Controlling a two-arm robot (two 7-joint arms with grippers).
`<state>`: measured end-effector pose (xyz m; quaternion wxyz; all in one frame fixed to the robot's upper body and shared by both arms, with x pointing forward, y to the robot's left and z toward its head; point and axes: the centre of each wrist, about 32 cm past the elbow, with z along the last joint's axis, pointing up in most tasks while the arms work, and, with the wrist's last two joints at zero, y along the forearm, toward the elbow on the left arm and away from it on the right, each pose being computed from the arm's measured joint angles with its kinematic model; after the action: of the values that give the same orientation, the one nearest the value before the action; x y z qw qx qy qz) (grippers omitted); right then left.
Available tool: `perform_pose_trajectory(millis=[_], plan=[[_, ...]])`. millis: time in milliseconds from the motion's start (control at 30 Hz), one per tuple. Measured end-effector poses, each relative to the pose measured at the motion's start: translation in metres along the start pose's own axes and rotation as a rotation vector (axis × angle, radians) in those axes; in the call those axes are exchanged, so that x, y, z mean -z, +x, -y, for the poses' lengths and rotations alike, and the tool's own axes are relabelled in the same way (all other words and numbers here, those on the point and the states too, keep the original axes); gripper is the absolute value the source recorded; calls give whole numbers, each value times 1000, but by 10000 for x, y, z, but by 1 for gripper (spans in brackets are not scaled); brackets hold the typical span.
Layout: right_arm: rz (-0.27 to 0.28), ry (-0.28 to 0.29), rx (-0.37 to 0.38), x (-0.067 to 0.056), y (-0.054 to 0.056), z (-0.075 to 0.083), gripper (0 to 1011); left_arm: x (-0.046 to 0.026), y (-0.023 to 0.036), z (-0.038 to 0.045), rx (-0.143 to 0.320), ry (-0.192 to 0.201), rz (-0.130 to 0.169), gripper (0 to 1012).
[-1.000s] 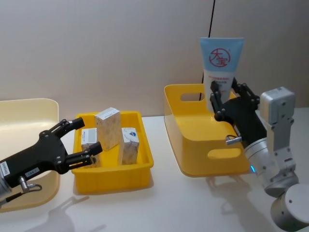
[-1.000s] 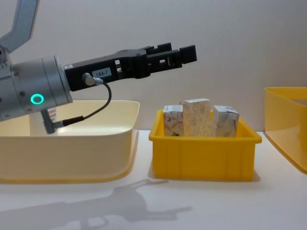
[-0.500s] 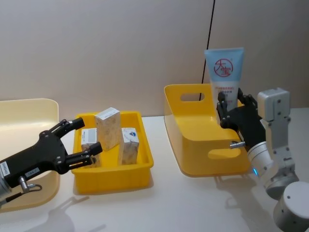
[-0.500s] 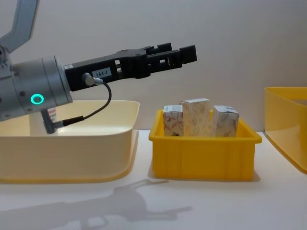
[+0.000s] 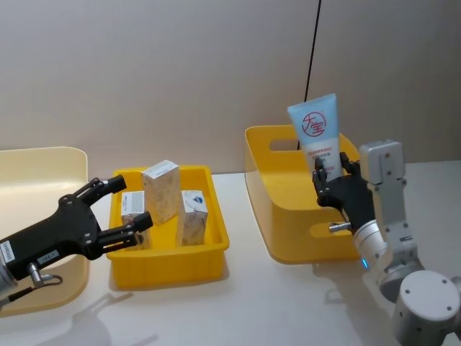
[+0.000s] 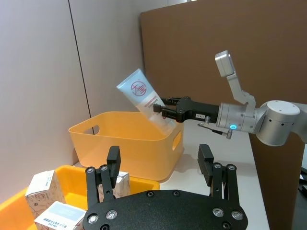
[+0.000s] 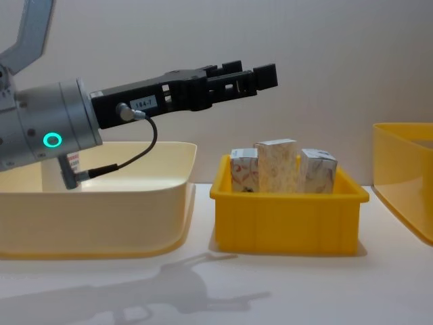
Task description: Bimanual collaborative sorting of washing and personal care products
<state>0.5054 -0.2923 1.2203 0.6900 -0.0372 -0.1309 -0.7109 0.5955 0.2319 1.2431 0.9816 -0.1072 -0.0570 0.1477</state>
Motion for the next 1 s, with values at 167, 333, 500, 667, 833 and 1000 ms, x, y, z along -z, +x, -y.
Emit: perform_pose_trajectory(millis=[167,333,500,667,833,1000], plan=[[6,-15,4,20,-41,-31,450,0,0,0,0,0,0,1003],[9,-25,6,33,-69,-47,556,0,0,0,0,0,0,1003],[12,-31,6,41,-85,-58,749,0,0,0,0,0,0,1003],[13,-36,7,48,-99,-67,892,0,0,0,0,0,0,1003],[15,-40,8,52,-108,-72,1001,0,0,0,0,0,0,1003],[16,-42,9,54,-112,-76,1001,0,0,0,0,0,0,1003]])
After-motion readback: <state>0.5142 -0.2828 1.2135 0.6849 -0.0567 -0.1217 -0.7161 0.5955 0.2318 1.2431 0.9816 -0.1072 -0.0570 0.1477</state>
